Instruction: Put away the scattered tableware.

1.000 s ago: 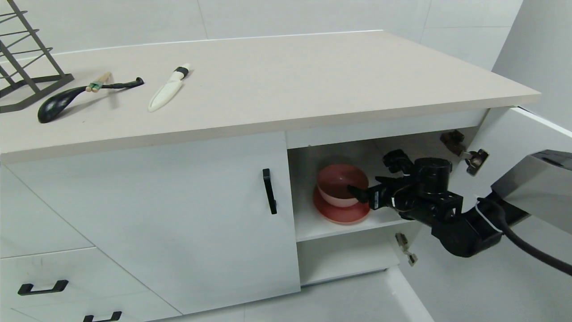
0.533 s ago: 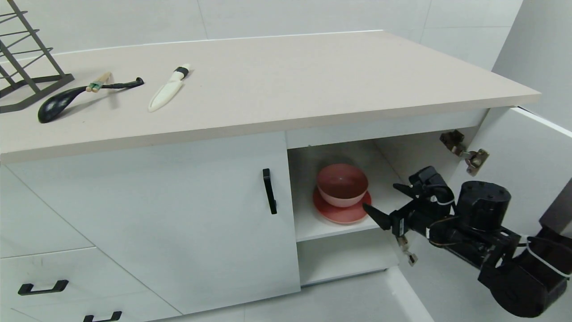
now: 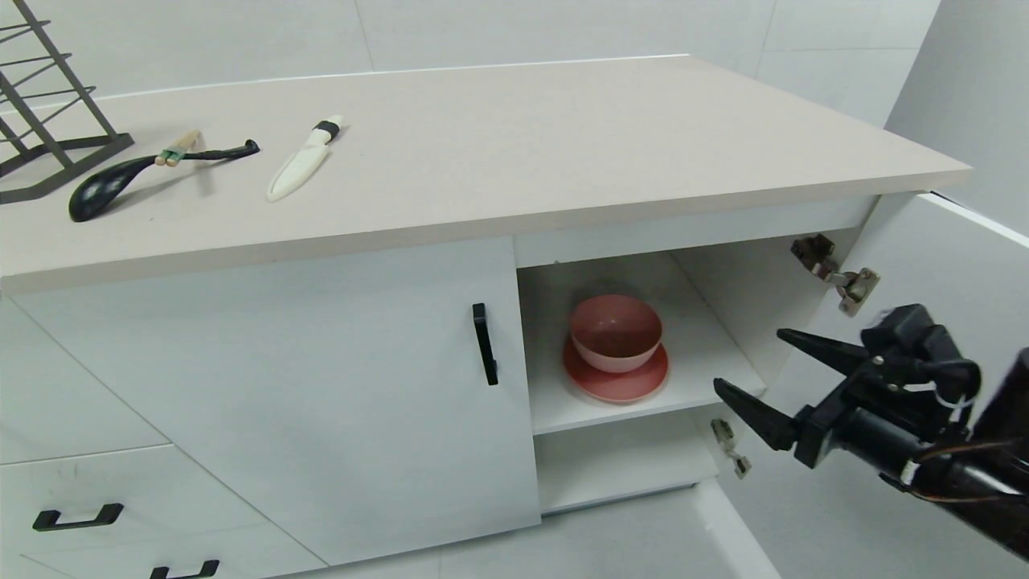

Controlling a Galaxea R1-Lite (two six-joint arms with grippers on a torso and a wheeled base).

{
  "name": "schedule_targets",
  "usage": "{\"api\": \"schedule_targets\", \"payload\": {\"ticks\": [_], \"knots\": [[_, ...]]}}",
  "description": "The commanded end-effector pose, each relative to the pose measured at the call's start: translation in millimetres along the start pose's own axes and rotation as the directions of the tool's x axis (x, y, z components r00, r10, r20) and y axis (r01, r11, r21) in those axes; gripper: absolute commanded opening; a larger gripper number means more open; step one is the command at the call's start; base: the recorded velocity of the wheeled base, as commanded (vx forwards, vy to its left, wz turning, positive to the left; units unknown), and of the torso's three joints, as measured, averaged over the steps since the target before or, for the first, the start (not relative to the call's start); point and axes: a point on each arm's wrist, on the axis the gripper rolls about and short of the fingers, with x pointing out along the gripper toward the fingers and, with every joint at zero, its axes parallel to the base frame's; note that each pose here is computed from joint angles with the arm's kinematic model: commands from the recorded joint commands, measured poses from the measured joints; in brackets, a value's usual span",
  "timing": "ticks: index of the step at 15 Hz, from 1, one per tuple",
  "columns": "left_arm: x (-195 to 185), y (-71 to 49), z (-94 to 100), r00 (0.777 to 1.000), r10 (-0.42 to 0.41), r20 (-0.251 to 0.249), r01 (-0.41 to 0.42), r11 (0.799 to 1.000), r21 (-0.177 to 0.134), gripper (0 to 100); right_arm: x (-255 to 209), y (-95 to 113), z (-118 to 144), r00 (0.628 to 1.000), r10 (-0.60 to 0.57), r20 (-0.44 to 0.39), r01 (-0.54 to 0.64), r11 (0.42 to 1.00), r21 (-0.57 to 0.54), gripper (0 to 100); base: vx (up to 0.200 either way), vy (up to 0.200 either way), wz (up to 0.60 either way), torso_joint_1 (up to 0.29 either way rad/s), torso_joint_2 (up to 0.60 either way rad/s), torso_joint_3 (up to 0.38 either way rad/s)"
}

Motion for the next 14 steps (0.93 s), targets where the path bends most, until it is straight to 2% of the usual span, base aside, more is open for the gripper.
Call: {"api": "schedule_targets", "payload": {"ticks": [1, 5, 7, 9, 11, 13, 14], "knots": [[0.1, 0.0, 0.2, 1.0, 0.0, 0.001, 0.0, 1.0, -0.006, 100, -62.8, 3.6, 19.0, 0.995, -0.036, 0.095, 0.037, 0.999, -0.013, 100, 0.0, 0.0, 0.0, 0.0, 0.0, 0.0], [0.1, 0.0, 0.2, 1.0, 0.0, 0.001, 0.0, 0.999, -0.037, 100, -117.9, -0.3, 24.7, 0.981, -0.159, 0.109, 0.16, 0.987, -0.001, 100, 0.0, 0.0, 0.0, 0.0, 0.0, 0.0], [0.1, 0.0, 0.2, 1.0, 0.0, 0.001, 0.0, 0.999, -0.039, 100, -150.2, 8.8, 22.5, 0.979, -0.184, 0.085, 0.183, 0.983, 0.027, 100, 0.0, 0.0, 0.0, 0.0, 0.0, 0.0], [0.1, 0.0, 0.2, 1.0, 0.0, 0.001, 0.0, 0.999, -0.04, 100, -193.3, 23.3, 8.9, 0.967, -0.246, 0.067, 0.241, 0.967, 0.082, 100, 0.0, 0.0, 0.0, 0.0, 0.0, 0.0], [0.1, 0.0, 0.2, 1.0, 0.0, 0.001, 0.0, 0.999, -0.04, 100, -225.7, 39.2, -6.4, 0.928, -0.355, 0.111, 0.344, 0.933, 0.11, 100, 0.0, 0.0, 0.0, 0.0, 0.0, 0.0], [0.1, 0.0, 0.2, 1.0, 0.0, 0.001, 0.0, 0.999, -0.039, 100, -240.7, 55.5, -37.3, 0.895, -0.445, 0.016, 0.441, 0.891, 0.108, 100, -0.2, 0.0, 0.0, 0.01, 0.0, 0.0], [0.1, 0.0, 0.2, 1.0, 0.0, 0.001, 0.0, 0.999, -0.039, 100, -240.4, 56.1, -46.6, 0.893, -0.443, -0.077, 0.449, 0.887, 0.113, 100, -0.2, 0.0, 0.0, 0.002, -0.01, -0.002]]}}
